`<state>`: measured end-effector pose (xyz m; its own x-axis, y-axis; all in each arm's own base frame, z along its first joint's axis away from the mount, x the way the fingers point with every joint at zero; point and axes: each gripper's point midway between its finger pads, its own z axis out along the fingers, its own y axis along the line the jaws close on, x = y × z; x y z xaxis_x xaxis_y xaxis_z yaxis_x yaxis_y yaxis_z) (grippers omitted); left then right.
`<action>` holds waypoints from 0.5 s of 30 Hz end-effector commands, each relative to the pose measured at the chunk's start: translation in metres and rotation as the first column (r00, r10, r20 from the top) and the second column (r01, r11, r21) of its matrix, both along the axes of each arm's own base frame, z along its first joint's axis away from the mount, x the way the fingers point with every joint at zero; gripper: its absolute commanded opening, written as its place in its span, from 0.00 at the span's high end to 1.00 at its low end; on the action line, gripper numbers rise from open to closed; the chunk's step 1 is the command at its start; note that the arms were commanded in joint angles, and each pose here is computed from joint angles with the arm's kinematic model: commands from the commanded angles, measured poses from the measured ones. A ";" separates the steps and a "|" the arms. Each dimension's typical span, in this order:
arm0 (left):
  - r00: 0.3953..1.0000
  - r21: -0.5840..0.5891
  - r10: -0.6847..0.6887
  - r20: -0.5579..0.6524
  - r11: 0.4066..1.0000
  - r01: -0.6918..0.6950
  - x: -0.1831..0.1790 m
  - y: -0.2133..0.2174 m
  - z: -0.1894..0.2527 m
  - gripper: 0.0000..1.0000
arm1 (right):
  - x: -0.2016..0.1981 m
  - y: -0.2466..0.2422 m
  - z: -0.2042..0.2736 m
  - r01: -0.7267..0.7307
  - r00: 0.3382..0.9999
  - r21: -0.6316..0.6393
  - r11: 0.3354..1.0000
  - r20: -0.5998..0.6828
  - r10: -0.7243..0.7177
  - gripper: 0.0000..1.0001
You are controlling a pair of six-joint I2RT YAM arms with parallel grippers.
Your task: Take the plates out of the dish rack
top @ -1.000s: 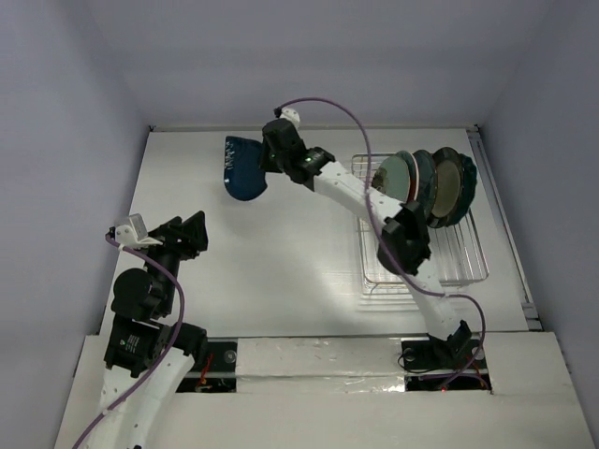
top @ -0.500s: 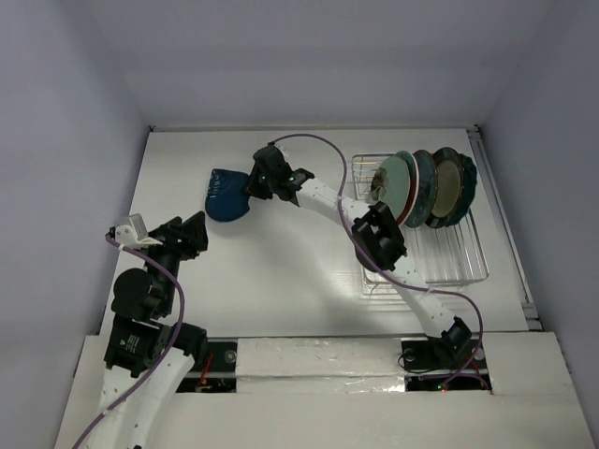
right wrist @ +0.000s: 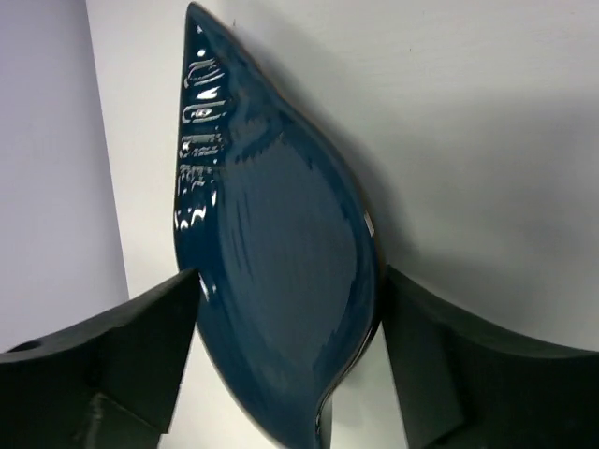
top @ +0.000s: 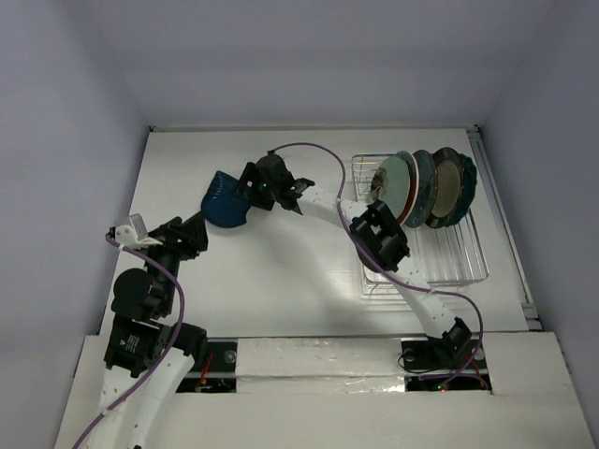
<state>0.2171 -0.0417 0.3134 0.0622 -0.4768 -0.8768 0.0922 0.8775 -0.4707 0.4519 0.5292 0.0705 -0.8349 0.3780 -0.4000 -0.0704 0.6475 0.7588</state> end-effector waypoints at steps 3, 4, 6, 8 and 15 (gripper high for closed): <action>1.000 -0.008 -0.010 0.028 1.000 0.010 0.000 -0.002 0.008 0.42 | -0.004 -0.014 0.100 -0.007 0.982 -0.008 1.000 0.190 0.009 0.08; 1.000 -0.009 -0.010 0.026 1.000 0.010 0.001 -0.002 0.007 0.42 | -0.002 -0.020 0.102 0.013 0.978 -0.034 0.999 0.207 -0.005 0.05; 1.000 -0.008 -0.010 0.026 1.000 0.010 0.000 -0.002 0.007 0.42 | -0.001 -0.034 0.115 0.032 0.968 -0.096 0.995 0.250 -0.007 0.02; 1.000 -0.007 -0.010 0.025 1.000 0.010 0.001 -0.002 0.007 0.42 | -0.004 -0.050 0.120 0.042 0.956 -0.170 0.984 0.294 0.010 0.02; 1.000 -0.008 -0.010 0.022 1.000 0.010 0.000 -0.002 0.006 0.88 | -0.027 -0.203 0.186 0.273 0.873 -0.297 0.915 0.476 -0.106 1.00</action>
